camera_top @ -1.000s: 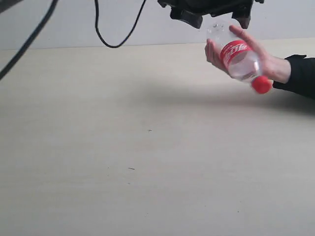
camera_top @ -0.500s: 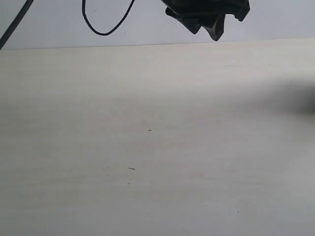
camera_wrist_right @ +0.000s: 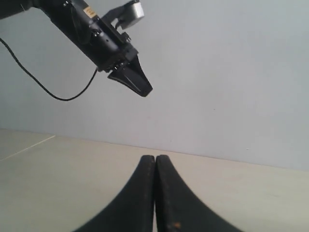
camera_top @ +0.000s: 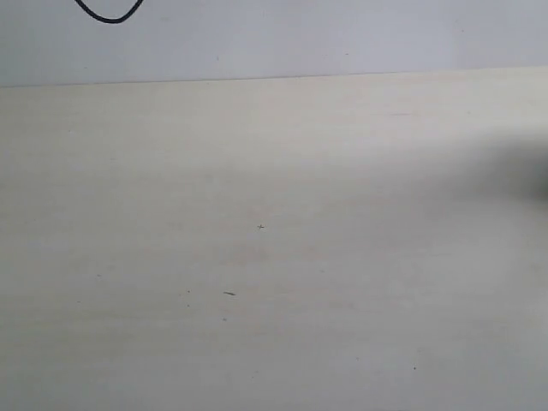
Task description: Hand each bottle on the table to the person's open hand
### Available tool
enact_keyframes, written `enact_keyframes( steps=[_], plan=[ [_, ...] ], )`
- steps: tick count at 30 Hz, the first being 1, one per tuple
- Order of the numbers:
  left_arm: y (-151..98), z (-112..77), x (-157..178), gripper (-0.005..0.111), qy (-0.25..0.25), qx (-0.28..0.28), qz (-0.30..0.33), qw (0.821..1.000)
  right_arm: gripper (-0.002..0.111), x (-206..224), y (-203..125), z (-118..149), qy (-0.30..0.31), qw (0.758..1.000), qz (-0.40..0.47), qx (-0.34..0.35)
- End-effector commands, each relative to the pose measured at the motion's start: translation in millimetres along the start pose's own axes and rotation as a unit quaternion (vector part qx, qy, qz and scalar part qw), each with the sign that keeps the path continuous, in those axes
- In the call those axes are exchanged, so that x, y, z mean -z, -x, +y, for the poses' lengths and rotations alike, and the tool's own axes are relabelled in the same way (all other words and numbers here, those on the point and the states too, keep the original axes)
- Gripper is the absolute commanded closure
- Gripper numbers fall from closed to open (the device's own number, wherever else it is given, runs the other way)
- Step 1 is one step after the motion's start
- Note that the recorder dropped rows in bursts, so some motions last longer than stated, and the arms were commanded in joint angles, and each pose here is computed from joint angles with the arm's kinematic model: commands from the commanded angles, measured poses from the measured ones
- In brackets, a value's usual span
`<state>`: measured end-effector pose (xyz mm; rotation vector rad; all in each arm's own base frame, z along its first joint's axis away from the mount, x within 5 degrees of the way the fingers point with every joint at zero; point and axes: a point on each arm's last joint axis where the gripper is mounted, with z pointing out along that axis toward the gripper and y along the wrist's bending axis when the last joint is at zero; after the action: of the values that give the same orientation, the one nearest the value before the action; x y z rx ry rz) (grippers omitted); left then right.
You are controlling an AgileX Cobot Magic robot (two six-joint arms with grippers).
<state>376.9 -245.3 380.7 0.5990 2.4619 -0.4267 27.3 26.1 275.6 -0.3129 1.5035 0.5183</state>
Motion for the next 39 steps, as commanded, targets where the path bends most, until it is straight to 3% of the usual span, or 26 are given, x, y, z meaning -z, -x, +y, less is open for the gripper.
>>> enact_keyframes(
  steps=[1,4,7,15,21,28,39],
  plan=[
    [-14.8,6.4,30.2,0.106,0.027,0.016,0.003,1.000,0.108,0.1,-2.1,0.1,0.002,1.000,0.004,0.004],
    [-35.7,16.8,44.9,0.106,0.067,0.024,0.005,0.997,0.108,0.1,-2.1,0.0,0.002,1.000,0.004,0.005],
    [-64.8,20.7,56.8,0.106,0.072,0.029,-0.027,0.997,0.108,0.1,-2.1,0.0,0.002,1.000,0.004,0.005],
    [-191.4,27.0,89.6,0.107,0.041,0.044,-0.148,0.987,0.108,0.1,-2.1,0.0,0.002,1.000,0.004,0.005],
    [-263.9,29.9,121.0,0.107,0.036,0.048,-0.170,0.984,0.108,0.1,-2.1,0.0,0.002,1.000,0.004,0.004],
    [-298.7,29.2,150.9,0.107,0.033,0.046,-0.185,0.981,0.108,0.1,-2.1,0.0,0.002,1.000,0.004,0.004],
    [-303.4,29.4,168.4,0.107,0.041,0.019,-0.237,0.970,0.108,0.1,-2.1,0.0,0.002,1.000,0.004,0.004]
  ],
)
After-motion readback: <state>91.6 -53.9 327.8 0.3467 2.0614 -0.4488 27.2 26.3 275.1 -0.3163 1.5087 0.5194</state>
